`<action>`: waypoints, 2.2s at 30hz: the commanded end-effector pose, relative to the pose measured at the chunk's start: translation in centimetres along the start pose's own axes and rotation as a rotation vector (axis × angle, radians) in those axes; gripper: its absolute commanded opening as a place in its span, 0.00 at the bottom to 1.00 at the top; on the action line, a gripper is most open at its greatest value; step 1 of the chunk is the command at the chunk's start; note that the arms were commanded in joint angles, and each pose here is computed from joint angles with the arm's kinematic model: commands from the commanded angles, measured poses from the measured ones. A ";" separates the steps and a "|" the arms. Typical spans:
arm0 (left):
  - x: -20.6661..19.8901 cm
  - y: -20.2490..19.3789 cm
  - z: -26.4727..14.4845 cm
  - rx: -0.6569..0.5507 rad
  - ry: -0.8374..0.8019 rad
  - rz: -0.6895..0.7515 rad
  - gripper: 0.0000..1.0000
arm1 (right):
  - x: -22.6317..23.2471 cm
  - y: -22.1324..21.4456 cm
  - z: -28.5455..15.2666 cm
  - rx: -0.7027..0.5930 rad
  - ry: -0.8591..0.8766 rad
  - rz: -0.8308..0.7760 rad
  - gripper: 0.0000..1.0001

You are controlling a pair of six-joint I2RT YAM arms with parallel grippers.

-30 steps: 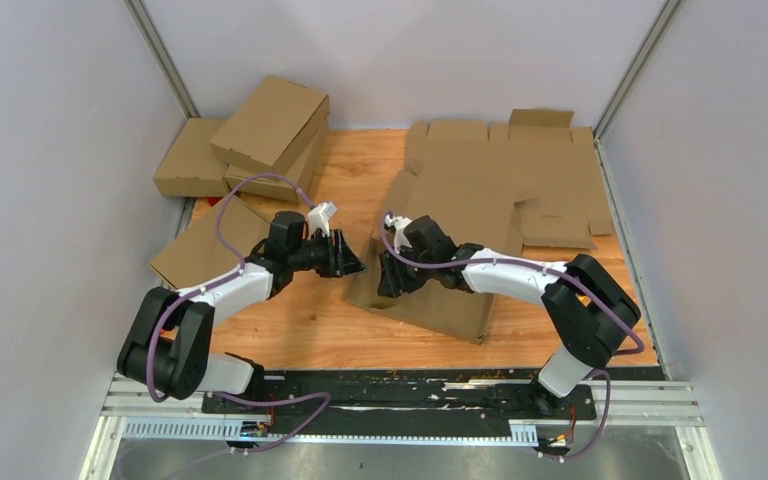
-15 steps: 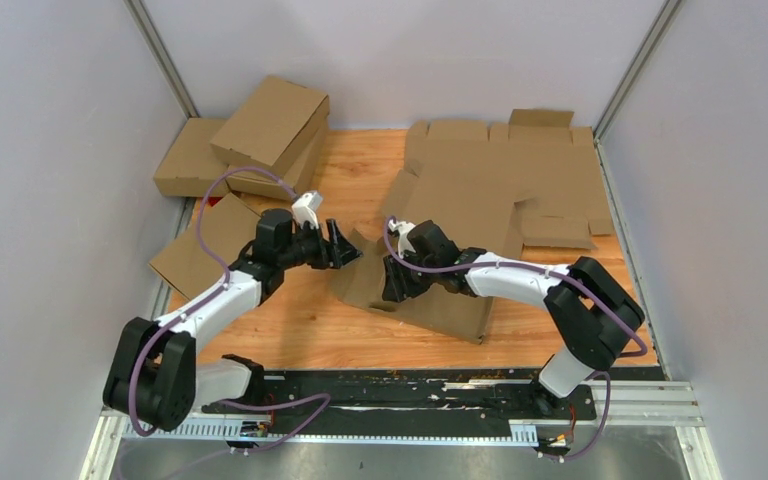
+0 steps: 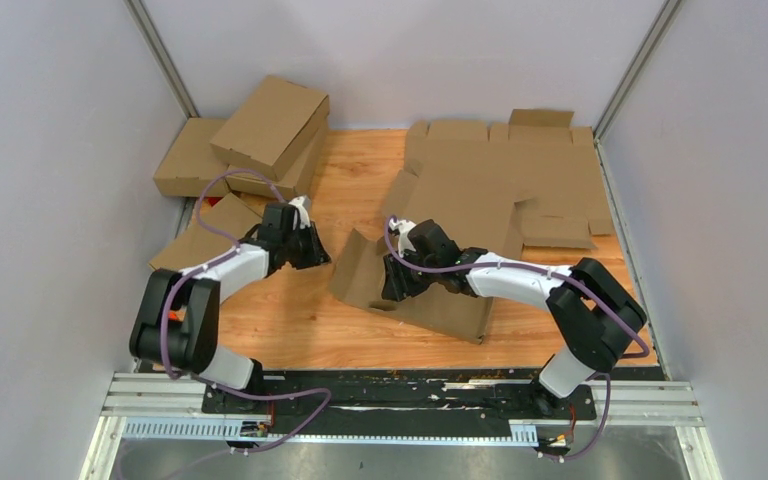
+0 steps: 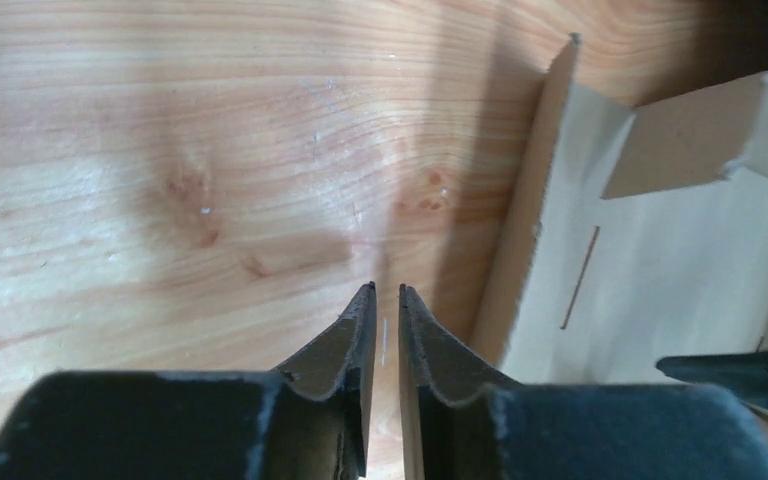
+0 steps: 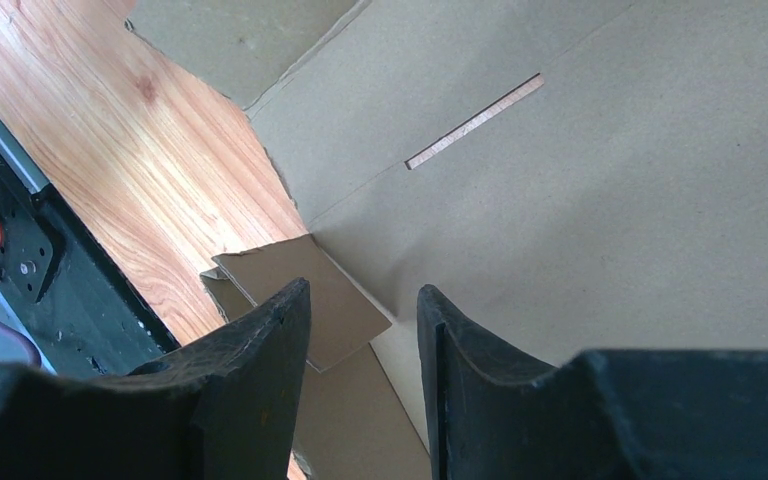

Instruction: Fold the paper box

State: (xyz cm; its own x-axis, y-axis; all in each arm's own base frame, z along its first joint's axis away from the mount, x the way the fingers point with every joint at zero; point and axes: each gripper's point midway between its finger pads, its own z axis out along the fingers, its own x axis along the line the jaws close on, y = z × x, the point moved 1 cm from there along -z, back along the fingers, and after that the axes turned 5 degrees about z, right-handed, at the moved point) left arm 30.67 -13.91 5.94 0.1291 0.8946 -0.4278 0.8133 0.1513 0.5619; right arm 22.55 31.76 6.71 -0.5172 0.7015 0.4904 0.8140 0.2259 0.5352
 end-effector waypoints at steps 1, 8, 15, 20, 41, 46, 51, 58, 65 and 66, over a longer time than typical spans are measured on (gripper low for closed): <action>-0.6 -1.5 1.9 0.137 -0.011 0.072 0.16 | 0.8 1.7 -0.9 -0.070 0.026 -0.032 0.44; -6.3 -3.3 2.7 0.182 -0.372 -0.013 0.09 | 0.7 1.5 -1.0 -0.069 0.026 -0.031 0.43; -10.0 -0.2 0.3 -0.034 -0.647 -0.077 0.08 | 0.6 0.5 -1.9 -0.095 0.033 0.000 0.43; -11.3 -1.3 0.6 -0.058 -0.708 -0.071 0.04 | 0.2 0.1 -2.3 -0.090 0.015 0.004 0.48; -12.2 -4.3 2.6 0.060 -0.601 0.059 0.27 | -9.1 -1.0 -7.7 -0.171 -0.251 0.243 0.49; -11.5 -5.0 2.9 0.100 -0.468 0.142 0.42 | -10.2 -2.2 -5.9 -0.109 -0.265 0.257 0.48; -12.0 -4.5 2.4 0.089 -0.424 0.187 0.57 | -10.6 -2.7 -5.0 -0.087 -0.264 0.267 0.47; -14.5 -4.3 1.9 0.083 -0.527 0.148 0.63 | -10.7 -3.1 -4.5 -0.078 -0.256 0.273 0.47; -15.2 -3.8 2.0 0.058 -0.567 0.101 0.67 | -10.6 -3.0 -4.5 -0.084 -0.250 0.271 0.47; -15.3 -3.7 1.9 0.054 -0.574 0.090 0.68 | -10.6 -3.0 -4.6 -0.085 -0.250 0.269 0.47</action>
State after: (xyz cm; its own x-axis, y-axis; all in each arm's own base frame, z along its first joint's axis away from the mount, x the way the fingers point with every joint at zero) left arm 26.25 -27.77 7.31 0.4509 0.5921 -0.6679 0.8269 0.0046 0.5623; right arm 24.67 20.38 3.64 -0.2028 0.8773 0.4350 0.8755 -0.0365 0.4819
